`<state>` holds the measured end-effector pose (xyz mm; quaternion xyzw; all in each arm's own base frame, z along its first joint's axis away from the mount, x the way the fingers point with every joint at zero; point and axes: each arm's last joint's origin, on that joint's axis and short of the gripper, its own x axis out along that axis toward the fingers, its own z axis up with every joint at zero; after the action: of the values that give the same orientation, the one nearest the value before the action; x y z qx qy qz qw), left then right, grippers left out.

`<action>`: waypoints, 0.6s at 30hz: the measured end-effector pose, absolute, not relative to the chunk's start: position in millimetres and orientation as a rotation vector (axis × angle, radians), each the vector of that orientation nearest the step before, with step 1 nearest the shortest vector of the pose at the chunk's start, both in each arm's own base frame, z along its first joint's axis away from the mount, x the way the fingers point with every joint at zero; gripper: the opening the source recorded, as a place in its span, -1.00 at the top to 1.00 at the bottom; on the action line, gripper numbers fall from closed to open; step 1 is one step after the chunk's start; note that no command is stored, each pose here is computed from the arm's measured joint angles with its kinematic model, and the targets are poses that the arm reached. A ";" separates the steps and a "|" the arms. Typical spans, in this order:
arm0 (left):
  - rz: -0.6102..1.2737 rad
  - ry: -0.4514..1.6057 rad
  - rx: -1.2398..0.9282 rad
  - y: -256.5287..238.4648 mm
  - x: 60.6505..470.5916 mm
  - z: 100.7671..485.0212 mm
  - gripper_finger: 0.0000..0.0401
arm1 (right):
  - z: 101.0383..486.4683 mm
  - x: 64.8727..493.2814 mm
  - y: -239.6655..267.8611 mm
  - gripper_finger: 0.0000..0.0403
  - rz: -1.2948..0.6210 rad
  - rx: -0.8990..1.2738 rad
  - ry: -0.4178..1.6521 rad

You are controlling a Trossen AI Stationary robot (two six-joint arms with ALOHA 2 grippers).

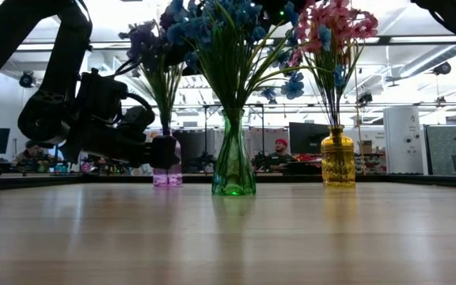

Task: Sort flowers into vase by color
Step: Put the violet flowers into the violet vase

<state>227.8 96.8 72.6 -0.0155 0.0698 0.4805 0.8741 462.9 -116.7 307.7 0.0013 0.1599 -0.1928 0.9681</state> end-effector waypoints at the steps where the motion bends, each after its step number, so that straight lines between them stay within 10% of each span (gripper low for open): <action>1: 1.002 0.146 -0.032 96.3 228.0 72.6 -0.55 | 308.5 462.2 -116.4 -0.62 -0.389 0.003 0.325; 18: 0.988 0.146 -0.034 93.3 228.5 72.4 -0.55 | 309.2 462.5 -113.4 -0.63 -0.382 -0.005 0.327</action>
<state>228.5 93.3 72.4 -0.0163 0.0699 0.4736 0.8778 462.5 -113.4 309.2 -0.0026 0.1617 -0.1889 0.9686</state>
